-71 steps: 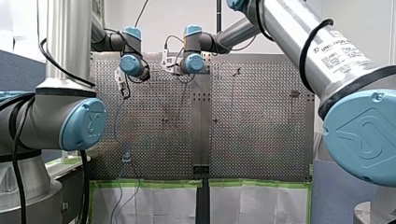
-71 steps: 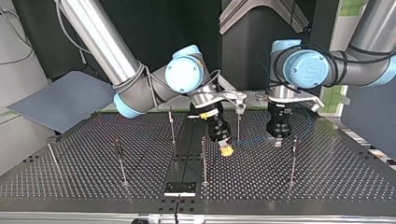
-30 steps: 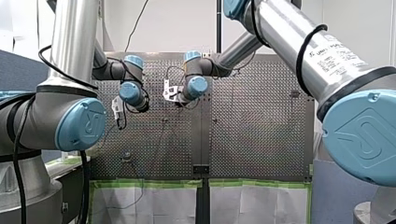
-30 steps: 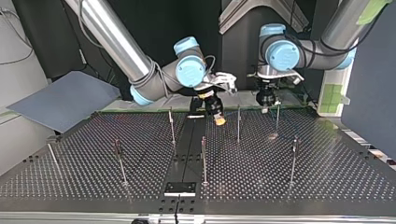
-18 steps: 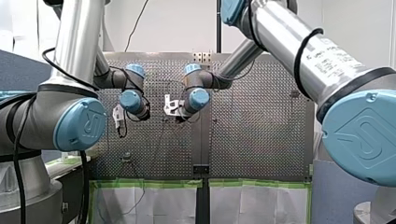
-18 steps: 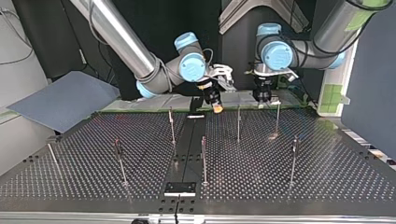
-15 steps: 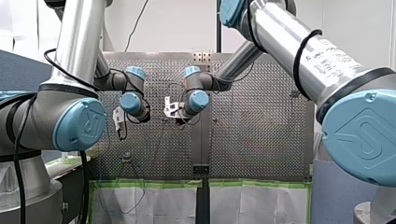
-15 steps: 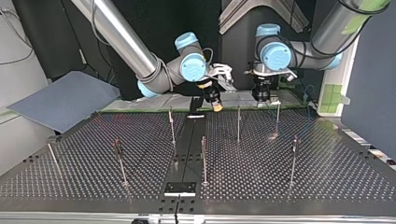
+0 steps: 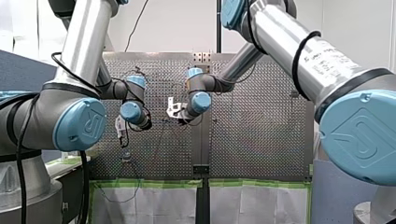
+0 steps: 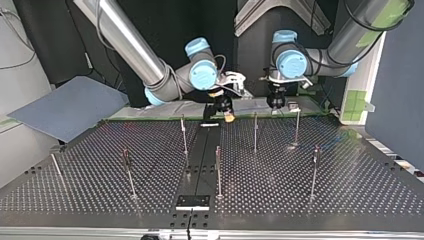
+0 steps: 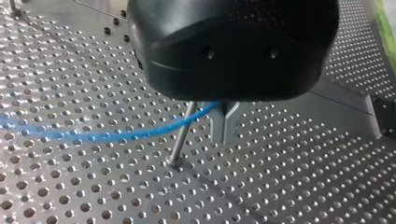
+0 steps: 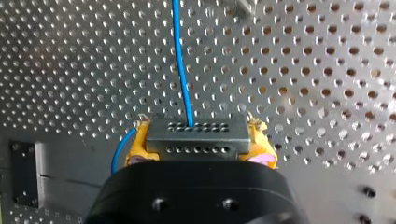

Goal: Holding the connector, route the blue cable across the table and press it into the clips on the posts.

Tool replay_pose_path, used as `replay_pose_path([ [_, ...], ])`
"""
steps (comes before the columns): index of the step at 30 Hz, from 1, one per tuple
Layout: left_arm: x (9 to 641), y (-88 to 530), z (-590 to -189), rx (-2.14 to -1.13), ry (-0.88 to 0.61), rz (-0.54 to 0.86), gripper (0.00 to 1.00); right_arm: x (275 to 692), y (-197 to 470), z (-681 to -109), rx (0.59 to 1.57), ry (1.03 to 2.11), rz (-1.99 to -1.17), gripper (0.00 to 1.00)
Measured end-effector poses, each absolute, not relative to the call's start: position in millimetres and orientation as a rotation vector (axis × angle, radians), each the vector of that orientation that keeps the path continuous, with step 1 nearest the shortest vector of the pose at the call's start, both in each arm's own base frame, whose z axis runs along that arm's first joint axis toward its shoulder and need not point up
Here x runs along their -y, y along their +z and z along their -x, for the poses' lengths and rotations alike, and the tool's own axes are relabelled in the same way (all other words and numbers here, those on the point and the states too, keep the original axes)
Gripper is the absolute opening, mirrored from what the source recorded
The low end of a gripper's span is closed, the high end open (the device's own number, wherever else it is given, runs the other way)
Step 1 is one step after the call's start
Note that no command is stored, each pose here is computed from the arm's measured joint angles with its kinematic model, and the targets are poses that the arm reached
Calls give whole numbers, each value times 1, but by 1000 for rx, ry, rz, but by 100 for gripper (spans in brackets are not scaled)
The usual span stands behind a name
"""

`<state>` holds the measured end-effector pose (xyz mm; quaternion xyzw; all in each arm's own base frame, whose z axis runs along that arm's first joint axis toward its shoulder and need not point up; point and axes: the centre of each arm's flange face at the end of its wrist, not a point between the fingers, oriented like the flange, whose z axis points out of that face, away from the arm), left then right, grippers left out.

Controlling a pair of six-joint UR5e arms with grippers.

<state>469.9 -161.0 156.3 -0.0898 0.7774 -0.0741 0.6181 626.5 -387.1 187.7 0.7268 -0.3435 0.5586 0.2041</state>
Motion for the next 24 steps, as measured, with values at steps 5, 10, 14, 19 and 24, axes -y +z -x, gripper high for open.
replay_pose_path([
  [5, 161, 158, -475, -1771, -195, 202, 0, 400, 188, -620, 975, 1564, -2004, 0],
  [10, 158, 164, -483, -1751, -218, 203, 0, 408, 188, -616, 974, 1579, -2004, 0],
  [14, 155, 169, -492, -1734, -240, 210, 0, 412, 188, -615, 973, 1586, -2002, 0],
  [19, 154, 163, -504, -1748, -254, 206, 0, 415, 189, -614, 969, 1596, -2003, 0],
  [24, 153, 150, -515, -1755, -261, 208, 0, 420, 189, -611, 973, 1596, -1998, 0],
])
